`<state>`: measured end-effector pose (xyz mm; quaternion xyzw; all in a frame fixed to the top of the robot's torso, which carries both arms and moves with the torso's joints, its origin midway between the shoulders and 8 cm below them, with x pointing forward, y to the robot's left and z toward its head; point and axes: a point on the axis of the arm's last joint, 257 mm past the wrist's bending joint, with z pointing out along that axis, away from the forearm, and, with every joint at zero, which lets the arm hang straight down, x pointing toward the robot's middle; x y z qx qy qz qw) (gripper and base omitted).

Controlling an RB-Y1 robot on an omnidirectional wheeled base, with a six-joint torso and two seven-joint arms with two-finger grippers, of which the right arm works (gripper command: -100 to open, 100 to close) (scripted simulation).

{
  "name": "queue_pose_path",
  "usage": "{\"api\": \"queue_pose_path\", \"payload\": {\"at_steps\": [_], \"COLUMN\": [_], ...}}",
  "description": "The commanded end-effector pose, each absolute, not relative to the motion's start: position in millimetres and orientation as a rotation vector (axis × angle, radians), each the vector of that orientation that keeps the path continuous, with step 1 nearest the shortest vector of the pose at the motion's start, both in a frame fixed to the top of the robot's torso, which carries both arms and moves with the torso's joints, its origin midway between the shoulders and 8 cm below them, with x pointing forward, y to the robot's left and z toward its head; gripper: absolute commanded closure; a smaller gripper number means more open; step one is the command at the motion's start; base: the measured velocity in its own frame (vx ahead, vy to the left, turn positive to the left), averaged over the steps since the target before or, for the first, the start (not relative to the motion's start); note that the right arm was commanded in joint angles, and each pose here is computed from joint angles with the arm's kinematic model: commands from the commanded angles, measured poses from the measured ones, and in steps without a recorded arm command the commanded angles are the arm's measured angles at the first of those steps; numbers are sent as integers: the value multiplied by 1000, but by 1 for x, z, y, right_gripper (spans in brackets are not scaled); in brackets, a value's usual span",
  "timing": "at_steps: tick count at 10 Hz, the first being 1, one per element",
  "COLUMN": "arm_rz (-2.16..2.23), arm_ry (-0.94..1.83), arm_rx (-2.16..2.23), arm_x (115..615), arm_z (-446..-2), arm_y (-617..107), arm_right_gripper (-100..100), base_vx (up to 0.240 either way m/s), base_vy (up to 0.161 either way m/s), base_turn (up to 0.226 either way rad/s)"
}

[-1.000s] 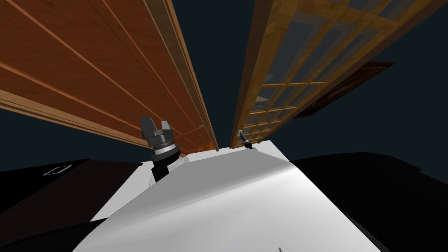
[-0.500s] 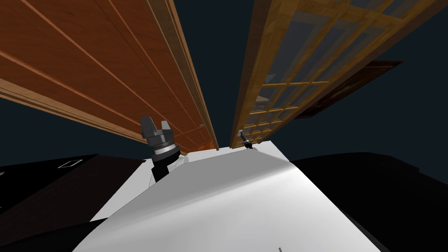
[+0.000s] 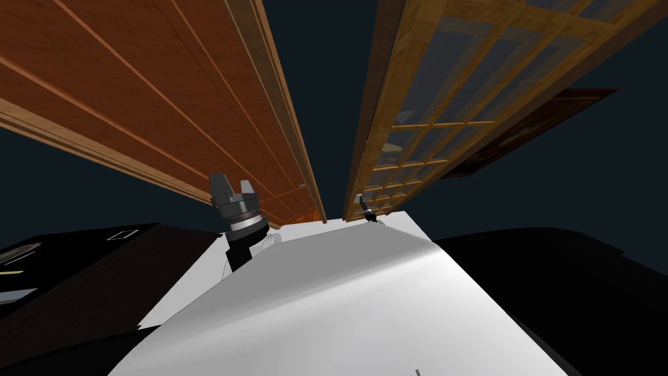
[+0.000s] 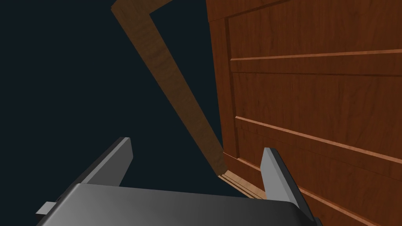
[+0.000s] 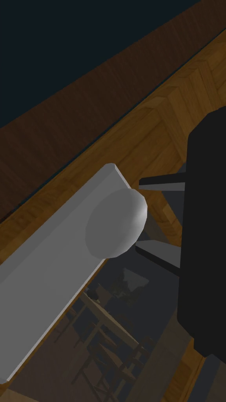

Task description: Pull the door open

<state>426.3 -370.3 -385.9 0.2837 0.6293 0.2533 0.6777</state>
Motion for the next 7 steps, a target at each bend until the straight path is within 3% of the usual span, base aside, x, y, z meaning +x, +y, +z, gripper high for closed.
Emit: {"api": "queue_pose_path", "payload": {"at_steps": [1,7], "arm_rz": [614,739], "arm_ry": [1423,1354], "arm_rx": [667,820], "arm_x": [425,425], "arm_z": [-393,-392], "arm_y": [-356,-363], "arm_right_gripper": [100,100], "base_vx": [-27,-36], "base_vy": [-9,-17], "base_turn": [30,60]}}
